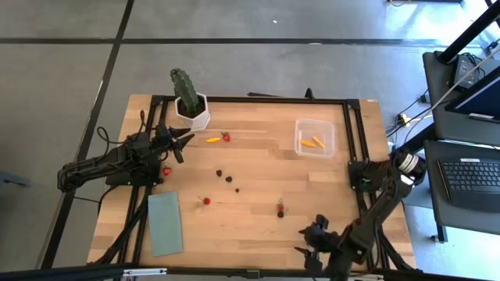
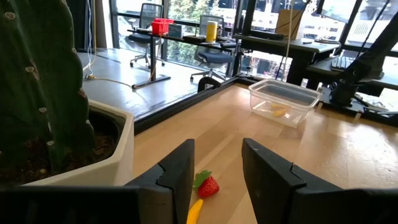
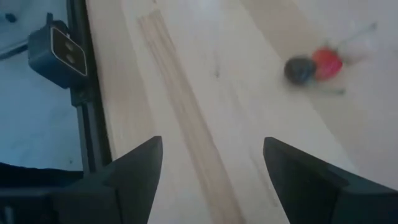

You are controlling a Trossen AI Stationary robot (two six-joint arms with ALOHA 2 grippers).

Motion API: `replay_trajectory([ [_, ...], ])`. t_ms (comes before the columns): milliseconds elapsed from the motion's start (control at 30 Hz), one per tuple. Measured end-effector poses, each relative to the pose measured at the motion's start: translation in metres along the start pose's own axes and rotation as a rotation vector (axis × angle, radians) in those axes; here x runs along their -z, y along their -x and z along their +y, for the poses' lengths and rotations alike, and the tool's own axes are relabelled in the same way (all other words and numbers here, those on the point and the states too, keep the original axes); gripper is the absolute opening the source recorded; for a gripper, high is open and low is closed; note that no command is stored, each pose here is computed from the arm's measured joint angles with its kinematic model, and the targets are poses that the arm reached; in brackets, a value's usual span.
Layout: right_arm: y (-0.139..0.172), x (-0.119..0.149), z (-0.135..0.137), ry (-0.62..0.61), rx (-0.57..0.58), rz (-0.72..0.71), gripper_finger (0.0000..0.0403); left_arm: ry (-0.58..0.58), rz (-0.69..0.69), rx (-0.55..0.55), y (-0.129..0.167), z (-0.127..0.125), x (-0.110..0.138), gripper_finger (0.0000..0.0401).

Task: Pick and placing Produce into tupperware
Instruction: Put the bottom black blueberry into the transparent bin

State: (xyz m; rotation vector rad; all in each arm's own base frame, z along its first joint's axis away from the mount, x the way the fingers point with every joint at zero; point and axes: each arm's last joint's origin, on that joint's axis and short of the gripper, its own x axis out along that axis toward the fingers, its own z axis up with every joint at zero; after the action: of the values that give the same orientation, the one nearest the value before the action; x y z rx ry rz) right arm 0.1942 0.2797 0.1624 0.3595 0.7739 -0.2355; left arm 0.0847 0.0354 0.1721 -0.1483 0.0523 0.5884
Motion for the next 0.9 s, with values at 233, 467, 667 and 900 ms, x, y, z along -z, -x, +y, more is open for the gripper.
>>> replay_trajectory([
  [233,-0.003,0.039,0.003,-0.008,0.011,0.034,0.028,0.0,0.0,0.0,0.0,0.0,0.0,0.0126],
  [467,-0.011,0.058,-0.001,0.039,0.062,0.038,0.028,0.026,0.0,0.0,0.0,0.0,0.0,0.0126],
  [667,-0.02,0.069,-0.003,0.062,0.093,0.024,0.028,0.026,0.0,0.0,0.0,0.0,0.0,0.0126],
  [900,-0.023,0.082,-0.005,0.054,0.106,-0.009,0.028,0.026,0.0,-0.001,0.0,0.0,0.0,0.0126],
])
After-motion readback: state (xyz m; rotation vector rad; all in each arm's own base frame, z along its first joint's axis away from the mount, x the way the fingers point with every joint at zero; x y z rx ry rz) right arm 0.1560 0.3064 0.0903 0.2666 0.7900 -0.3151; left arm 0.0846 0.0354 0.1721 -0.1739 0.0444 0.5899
